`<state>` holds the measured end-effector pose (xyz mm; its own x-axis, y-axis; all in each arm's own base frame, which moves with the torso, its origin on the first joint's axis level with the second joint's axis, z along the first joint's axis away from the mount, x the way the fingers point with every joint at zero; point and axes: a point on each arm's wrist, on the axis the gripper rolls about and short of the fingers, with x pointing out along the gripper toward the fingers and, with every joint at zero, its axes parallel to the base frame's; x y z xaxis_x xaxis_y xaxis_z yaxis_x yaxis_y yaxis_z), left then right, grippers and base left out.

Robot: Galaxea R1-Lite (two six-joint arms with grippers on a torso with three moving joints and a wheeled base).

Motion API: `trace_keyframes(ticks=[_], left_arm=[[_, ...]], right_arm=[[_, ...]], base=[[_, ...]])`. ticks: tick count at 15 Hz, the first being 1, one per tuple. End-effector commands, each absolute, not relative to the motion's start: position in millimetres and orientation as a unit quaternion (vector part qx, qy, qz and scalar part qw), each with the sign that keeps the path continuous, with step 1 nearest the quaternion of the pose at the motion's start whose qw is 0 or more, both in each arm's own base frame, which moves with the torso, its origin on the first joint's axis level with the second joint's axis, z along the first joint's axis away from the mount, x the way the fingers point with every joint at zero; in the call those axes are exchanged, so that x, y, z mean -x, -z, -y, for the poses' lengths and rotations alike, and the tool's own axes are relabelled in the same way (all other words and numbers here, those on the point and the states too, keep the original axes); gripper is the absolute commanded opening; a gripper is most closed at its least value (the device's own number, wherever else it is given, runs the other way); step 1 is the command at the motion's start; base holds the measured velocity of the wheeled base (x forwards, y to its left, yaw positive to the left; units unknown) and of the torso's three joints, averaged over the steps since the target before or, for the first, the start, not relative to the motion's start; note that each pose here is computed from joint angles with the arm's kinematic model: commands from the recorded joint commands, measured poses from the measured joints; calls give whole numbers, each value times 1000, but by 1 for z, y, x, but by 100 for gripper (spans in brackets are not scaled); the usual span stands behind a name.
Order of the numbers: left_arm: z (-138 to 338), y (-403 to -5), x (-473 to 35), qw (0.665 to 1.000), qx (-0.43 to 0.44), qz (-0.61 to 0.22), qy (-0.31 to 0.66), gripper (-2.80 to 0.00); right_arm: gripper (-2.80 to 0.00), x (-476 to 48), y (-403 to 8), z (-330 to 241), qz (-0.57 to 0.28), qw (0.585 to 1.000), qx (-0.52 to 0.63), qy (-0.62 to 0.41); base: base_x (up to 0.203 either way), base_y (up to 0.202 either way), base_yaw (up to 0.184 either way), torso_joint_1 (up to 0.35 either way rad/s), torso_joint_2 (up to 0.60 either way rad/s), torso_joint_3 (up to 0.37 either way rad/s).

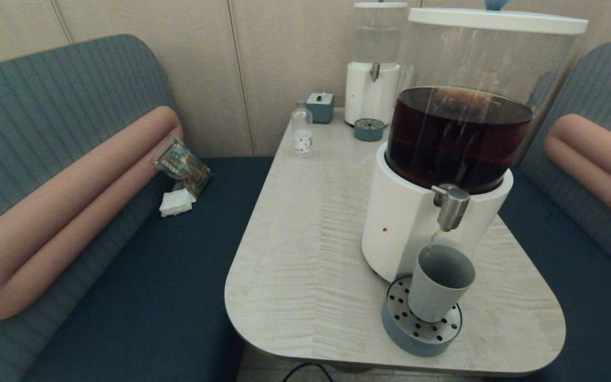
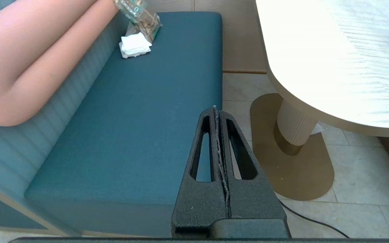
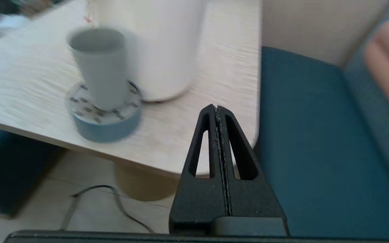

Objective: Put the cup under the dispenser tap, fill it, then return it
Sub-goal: Turn off the faucet

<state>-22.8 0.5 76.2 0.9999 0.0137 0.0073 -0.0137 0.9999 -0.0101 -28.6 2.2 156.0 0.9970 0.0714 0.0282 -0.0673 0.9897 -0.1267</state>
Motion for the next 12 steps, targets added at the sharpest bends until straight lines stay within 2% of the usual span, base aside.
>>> trace_keyframes(ticks=[1,6,8,12], left_arm=[[-1,-76,23,1000,5,3,-7,-280],[0,-76,23,1000,5,3,-7,-280],[0,-76,23,1000,5,4,-7,-280],[0,-76,23,1000,5,3,-8,-280]], right_arm=[[-280,34,-138,-1,31,997,67,-24],[-280,27,-106,1,79,994,65,21],[-280,23,-89,1,69,994,78,26],[-280,23,-83,0,40,996,83,8]], base=[[0,0,0,0,0,0],[0,0,0,0,0,0],[0,0,0,0,0,0],[0,0,0,0,0,0]])
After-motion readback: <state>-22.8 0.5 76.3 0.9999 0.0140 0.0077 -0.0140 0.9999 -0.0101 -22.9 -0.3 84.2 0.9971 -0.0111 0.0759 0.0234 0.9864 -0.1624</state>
